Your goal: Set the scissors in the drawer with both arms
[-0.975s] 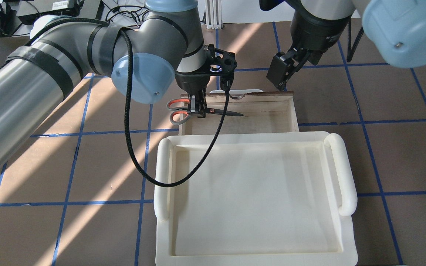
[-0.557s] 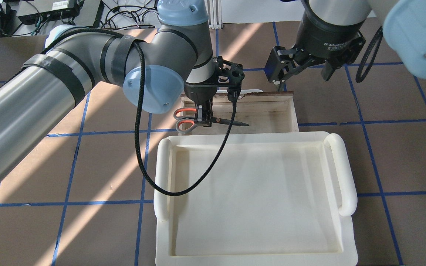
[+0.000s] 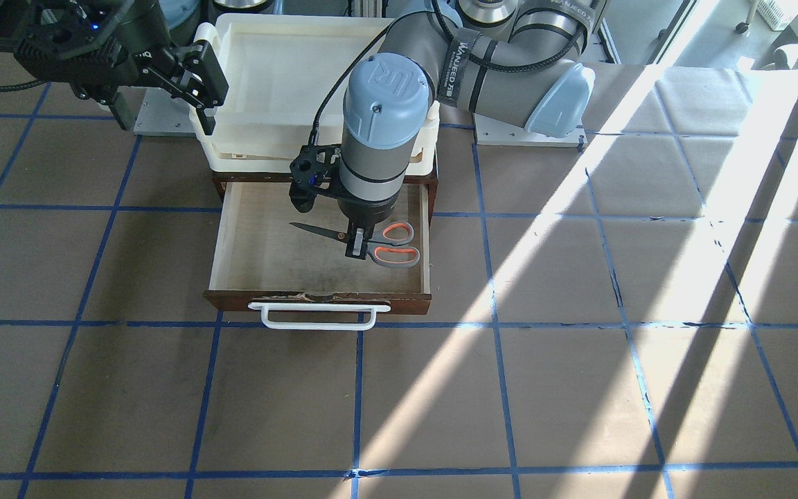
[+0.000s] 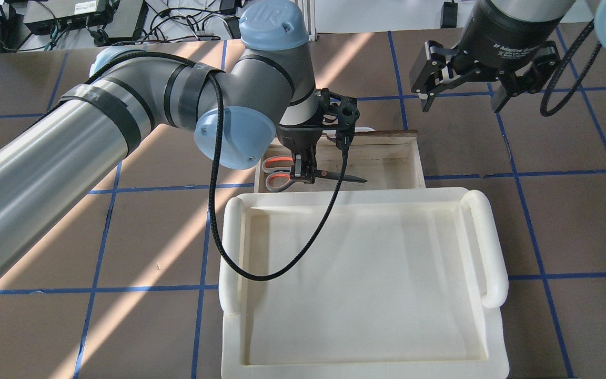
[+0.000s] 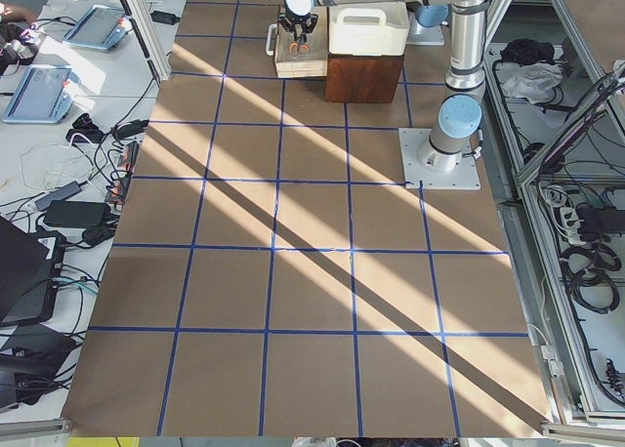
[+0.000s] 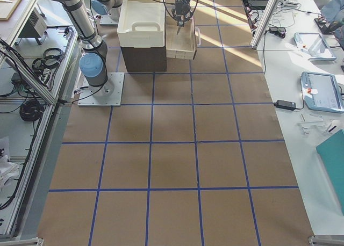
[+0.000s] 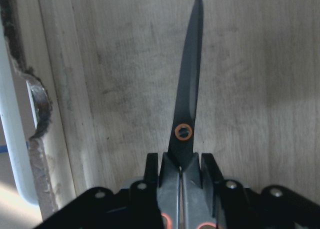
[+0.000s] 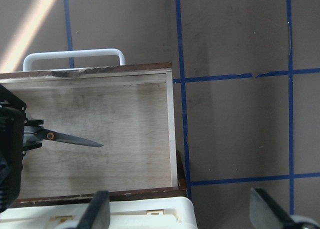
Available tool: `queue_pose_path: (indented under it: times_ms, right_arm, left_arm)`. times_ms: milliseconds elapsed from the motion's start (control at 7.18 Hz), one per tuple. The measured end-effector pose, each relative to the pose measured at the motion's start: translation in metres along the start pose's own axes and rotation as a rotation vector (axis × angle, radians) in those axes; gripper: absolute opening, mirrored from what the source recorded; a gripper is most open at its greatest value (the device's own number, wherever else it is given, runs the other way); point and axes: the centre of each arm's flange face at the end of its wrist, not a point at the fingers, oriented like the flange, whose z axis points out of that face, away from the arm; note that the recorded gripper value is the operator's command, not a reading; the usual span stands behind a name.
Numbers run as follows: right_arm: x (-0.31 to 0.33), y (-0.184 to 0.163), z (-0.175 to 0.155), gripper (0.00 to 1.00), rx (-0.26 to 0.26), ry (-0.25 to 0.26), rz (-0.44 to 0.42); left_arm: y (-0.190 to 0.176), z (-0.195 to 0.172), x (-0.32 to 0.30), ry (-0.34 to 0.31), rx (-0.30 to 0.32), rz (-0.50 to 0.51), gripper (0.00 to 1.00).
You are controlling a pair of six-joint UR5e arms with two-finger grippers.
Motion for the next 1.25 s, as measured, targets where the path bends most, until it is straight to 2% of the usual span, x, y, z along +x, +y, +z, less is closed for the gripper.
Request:
queue_pose_path:
  times_ms: [139,279,418,557,975,1115,1254]
  right_arm:
    - [0.008,-0.003,0.000,1.00,0.008,-0.002,0.019]
    - [0.010,-0.003,0.000,1.00,0.012,-0.003,0.025]
    - [0.005,-0.002,0.000,1.00,0.016,-0.004,0.016]
    - [-0.008,0.001,0.001,1.00,0.024,-0.005,-0.010]
    - [-0.028,0.004,0.008,1.00,0.029,-0.005,-0.064]
    - [-0.028,0.004,0.009,1.00,0.029,0.000,-0.073]
    - [-0.028,0.004,0.009,1.00,0.028,0.004,-0.079]
  left_arm:
    - [-0.001,0.005,-0.002,0.001,0.001,0.003,0.00]
    - [-0.002,0.009,-0.004,0.002,0.002,0.006,0.07]
    - [-0.002,0.012,-0.005,0.003,0.002,0.007,0.50]
    - [-0.003,0.012,-0.005,0.003,-0.002,0.007,0.87]
    - [-0.005,-0.007,0.001,-0.030,-0.006,-0.004,0.90]
    - [-0.004,-0.020,0.004,-0.048,-0.003,-0.033,0.90]
    - [-0.002,-0.035,0.009,-0.065,0.003,-0.106,0.90]
